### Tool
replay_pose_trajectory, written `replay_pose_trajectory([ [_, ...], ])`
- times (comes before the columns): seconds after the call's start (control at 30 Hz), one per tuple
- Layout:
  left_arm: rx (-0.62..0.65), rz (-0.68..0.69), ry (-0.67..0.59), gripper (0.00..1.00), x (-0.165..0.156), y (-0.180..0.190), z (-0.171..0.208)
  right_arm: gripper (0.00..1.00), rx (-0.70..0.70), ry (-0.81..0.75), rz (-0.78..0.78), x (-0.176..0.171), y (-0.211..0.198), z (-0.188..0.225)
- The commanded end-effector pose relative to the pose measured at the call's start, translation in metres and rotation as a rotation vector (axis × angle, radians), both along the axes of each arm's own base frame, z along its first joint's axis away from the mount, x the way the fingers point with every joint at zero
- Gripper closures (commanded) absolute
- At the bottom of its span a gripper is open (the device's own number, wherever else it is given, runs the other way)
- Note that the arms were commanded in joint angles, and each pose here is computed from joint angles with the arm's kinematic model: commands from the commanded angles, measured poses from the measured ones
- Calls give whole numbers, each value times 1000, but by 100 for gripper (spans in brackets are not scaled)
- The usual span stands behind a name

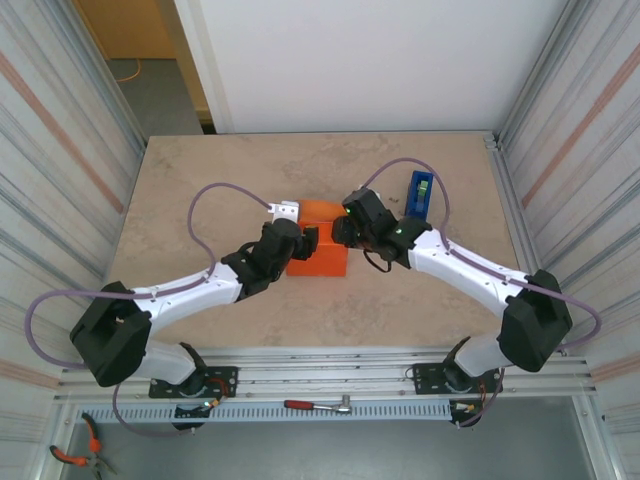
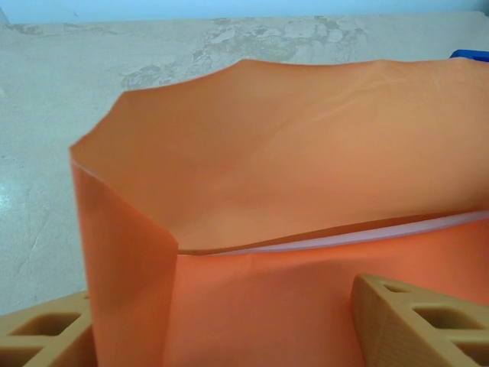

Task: Wrap the gift box in paper
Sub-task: Fold the wrapping paper for the gift box.

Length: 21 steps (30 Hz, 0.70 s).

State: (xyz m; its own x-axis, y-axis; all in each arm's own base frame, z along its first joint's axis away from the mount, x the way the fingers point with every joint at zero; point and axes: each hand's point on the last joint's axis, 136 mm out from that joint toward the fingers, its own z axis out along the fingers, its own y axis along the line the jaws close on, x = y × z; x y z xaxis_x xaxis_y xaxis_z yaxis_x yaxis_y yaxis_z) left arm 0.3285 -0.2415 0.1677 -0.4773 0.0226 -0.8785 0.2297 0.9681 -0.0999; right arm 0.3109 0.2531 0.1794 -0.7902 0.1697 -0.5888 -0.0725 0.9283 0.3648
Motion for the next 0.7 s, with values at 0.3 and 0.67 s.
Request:
replay_pose_trajectory([
  [0.3,61,32,41,30,-4,9,-17,51,178,-67,-151,2,-71,55],
  [0.67,66,37,49,32,-4,9,-18,66,407,53,-182,19,-78,24],
])
